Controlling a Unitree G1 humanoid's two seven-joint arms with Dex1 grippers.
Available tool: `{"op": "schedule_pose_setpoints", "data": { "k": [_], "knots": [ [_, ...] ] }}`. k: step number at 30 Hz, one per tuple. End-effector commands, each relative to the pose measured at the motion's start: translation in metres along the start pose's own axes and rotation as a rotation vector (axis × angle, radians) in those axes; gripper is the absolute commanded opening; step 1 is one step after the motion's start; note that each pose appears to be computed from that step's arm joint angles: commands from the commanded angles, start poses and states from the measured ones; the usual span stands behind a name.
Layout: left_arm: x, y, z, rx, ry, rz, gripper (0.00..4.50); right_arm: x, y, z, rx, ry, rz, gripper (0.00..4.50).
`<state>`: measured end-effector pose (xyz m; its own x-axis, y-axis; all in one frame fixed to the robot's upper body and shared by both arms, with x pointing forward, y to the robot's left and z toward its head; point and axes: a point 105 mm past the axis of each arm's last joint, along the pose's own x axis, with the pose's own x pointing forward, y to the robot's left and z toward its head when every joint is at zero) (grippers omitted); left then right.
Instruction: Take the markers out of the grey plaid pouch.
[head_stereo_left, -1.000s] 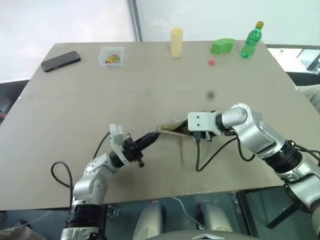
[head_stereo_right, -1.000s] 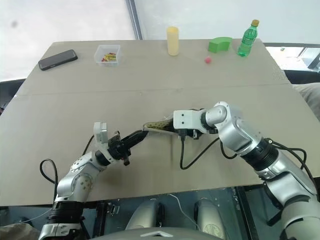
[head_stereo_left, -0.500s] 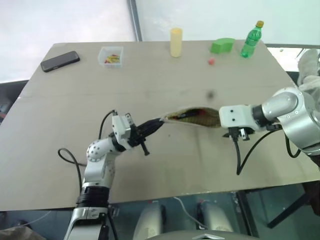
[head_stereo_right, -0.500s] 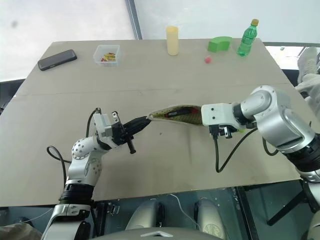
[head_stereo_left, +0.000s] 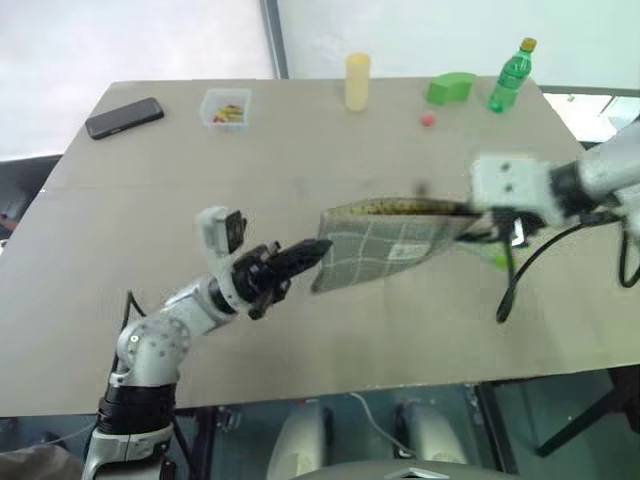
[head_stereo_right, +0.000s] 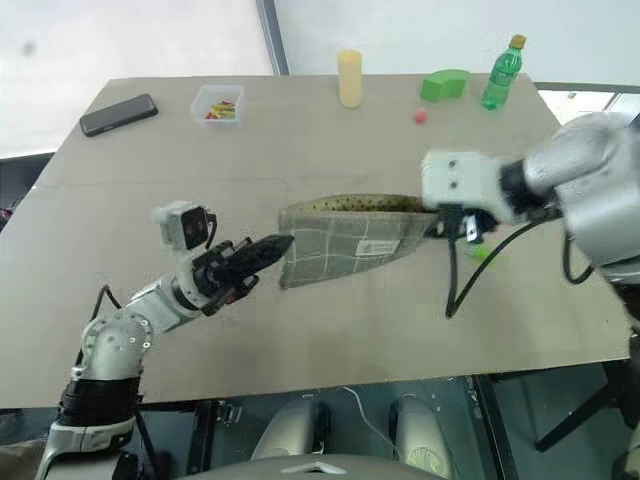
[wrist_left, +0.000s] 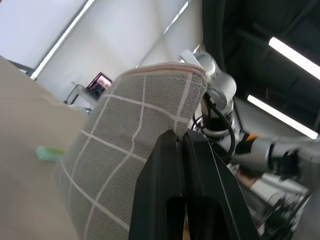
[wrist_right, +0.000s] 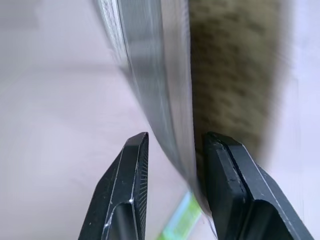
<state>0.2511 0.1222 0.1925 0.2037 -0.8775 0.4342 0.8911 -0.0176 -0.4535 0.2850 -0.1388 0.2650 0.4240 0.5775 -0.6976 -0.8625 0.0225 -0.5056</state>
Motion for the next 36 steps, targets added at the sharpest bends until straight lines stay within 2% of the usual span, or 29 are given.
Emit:
{"op": "schedule_pose_setpoints", "data": {
  "k": [1, 5, 9, 12, 15, 18, 23, 29, 36],
  "knots": [
    [-0.016, 0.014, -0.015, -0.01, 0.019, 0.089, 0.0, -0.022, 0.009, 0.023, -0.006, -0.084, 0.012, 1.7],
    [-0.037, 0.029, -0.041, 0.016, 0.089, 0.168, 0.0, -0.017, 0.015, 0.033, 0.03, -0.148, 0.011, 1.7],
    [-0.046, 0.034, -0.055, 0.011, 0.102, 0.208, 0.0, 0.007, 0.014, 0.046, 0.058, -0.213, -0.046, 1.7],
    [-0.046, 0.032, -0.056, 0.011, 0.092, 0.209, 0.0, 0.025, 0.011, 0.053, 0.079, -0.254, -0.077, 1.7],
    [-0.042, 0.033, -0.053, 0.015, 0.08, 0.217, 0.0, 0.039, 0.024, 0.05, 0.096, -0.245, -0.019, 1.7],
    [-0.039, 0.033, -0.049, 0.022, 0.068, 0.22, 0.0, 0.043, 0.039, 0.045, 0.11, -0.222, 0.058, 1.7],
    [-0.035, 0.03, -0.045, 0.035, 0.064, 0.214, 0.0, 0.045, 0.046, 0.044, 0.151, -0.232, 0.102, 1.7],
    [-0.028, 0.022, -0.05, 0.038, 0.092, 0.181, 0.0, 0.069, 0.039, 0.018, 0.279, -0.192, 0.078, 1.7],
    [-0.02, 0.017, -0.05, 0.042, 0.116, 0.171, 0.0, 0.072, 0.031, 0.013, 0.42, -0.259, 0.101, 1.7]
  ]
}}
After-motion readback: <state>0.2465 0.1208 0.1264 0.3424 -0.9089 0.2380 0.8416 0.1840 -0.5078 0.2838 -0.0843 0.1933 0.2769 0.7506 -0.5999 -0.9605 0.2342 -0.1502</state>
